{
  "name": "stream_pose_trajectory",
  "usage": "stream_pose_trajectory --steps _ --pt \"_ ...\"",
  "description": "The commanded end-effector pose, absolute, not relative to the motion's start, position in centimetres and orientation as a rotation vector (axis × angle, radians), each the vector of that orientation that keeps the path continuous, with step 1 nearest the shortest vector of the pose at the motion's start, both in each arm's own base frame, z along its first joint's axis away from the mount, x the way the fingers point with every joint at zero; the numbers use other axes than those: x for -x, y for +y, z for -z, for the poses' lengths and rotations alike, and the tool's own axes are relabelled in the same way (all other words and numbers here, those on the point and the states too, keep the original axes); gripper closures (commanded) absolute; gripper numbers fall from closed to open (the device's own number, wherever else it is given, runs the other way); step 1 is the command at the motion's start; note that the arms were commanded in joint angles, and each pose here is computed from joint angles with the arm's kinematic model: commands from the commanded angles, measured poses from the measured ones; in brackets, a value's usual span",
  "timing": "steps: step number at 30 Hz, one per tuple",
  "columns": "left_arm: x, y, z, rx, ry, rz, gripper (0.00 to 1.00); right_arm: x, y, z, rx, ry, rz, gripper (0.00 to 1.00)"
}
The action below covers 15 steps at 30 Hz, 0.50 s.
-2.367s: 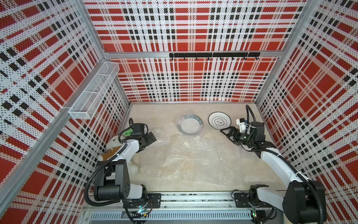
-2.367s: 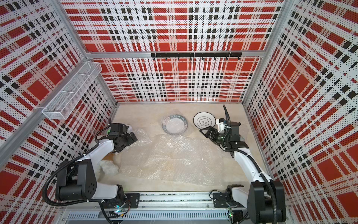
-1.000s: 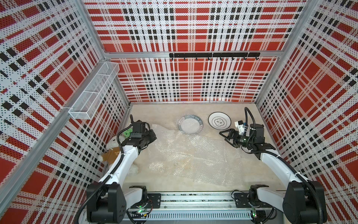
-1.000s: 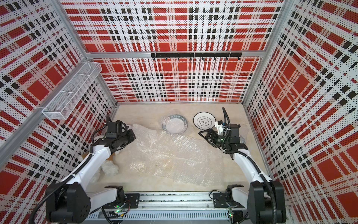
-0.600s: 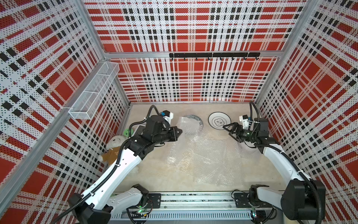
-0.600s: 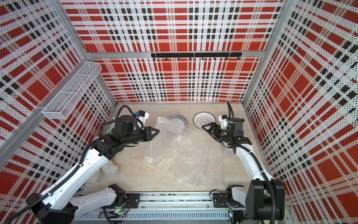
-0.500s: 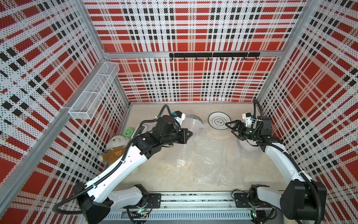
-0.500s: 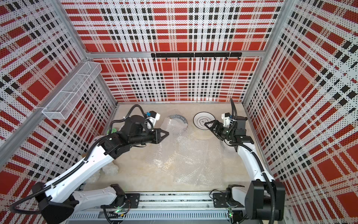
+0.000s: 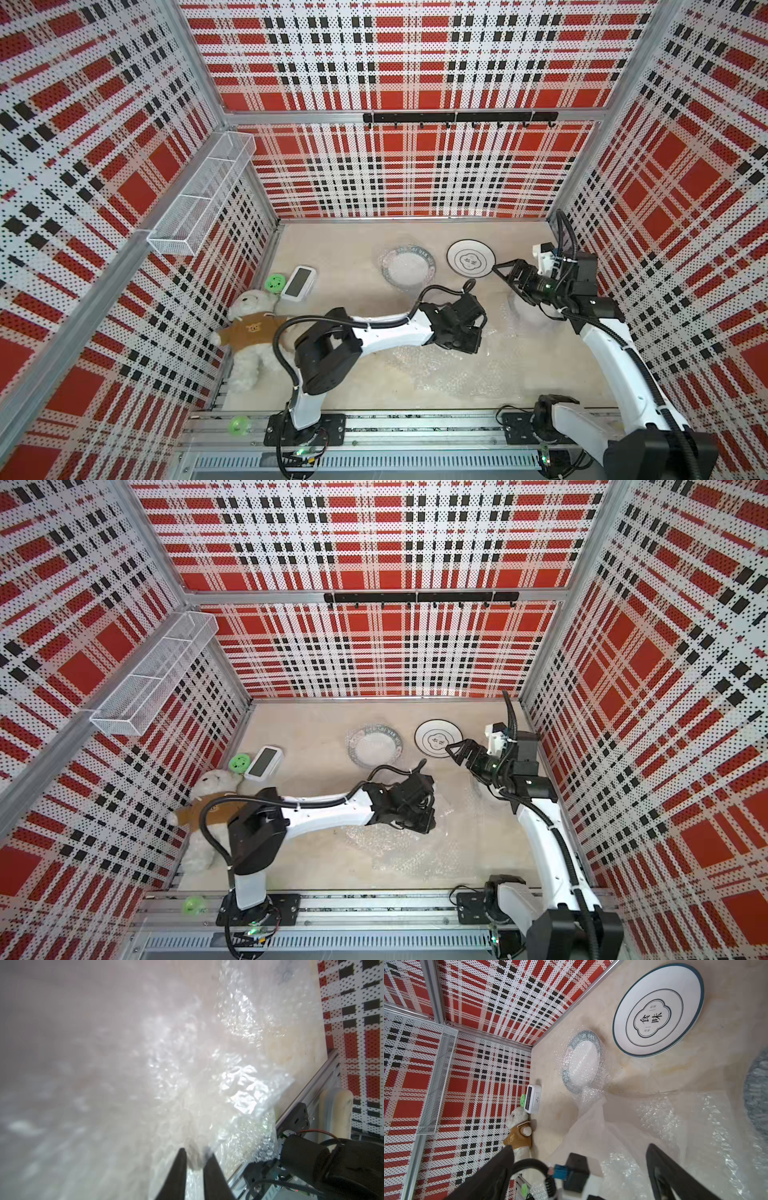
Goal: Unpack dinner plates from bubble wrap
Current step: Adjust the bubble wrap on the bubble wrap.
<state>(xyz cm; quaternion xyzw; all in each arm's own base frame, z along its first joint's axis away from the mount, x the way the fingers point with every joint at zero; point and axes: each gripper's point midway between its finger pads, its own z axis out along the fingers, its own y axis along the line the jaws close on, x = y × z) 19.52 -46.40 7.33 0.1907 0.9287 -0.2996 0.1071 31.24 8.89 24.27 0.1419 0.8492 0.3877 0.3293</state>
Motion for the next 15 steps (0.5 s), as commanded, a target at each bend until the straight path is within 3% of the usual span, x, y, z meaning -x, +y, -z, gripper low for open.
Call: stream_pose_trajectory --steps 1,4,8,10,15 --pt "-20.2 -49.5 -8.6 -0.453 2.665 1.141 0.62 -30.6 8.6 -24.4 -0.348 2.222 -0.982 0.0" --pt "-19.5 -49.3 -10.6 -0.485 2.605 1.202 0.4 -30.1 8.6 -23.9 -0.34 2.24 -0.967 0.0" --pt "-17.1 -49.0 -17.5 -0.649 2.453 1.398 0.19 -29.8 9.0 -23.3 -0.312 2.254 -0.986 0.0" --pt "-15.6 -48.2 -20.8 -0.717 2.375 1.514 0.01 -29.9 9.1 -22.9 -0.31 2.263 -0.999 0.0" --pt "-15.2 -43.4 -24.6 -0.651 2.292 1.569 0.01 -30.0 10.2 -22.5 -0.268 2.273 -1.014 0.0"
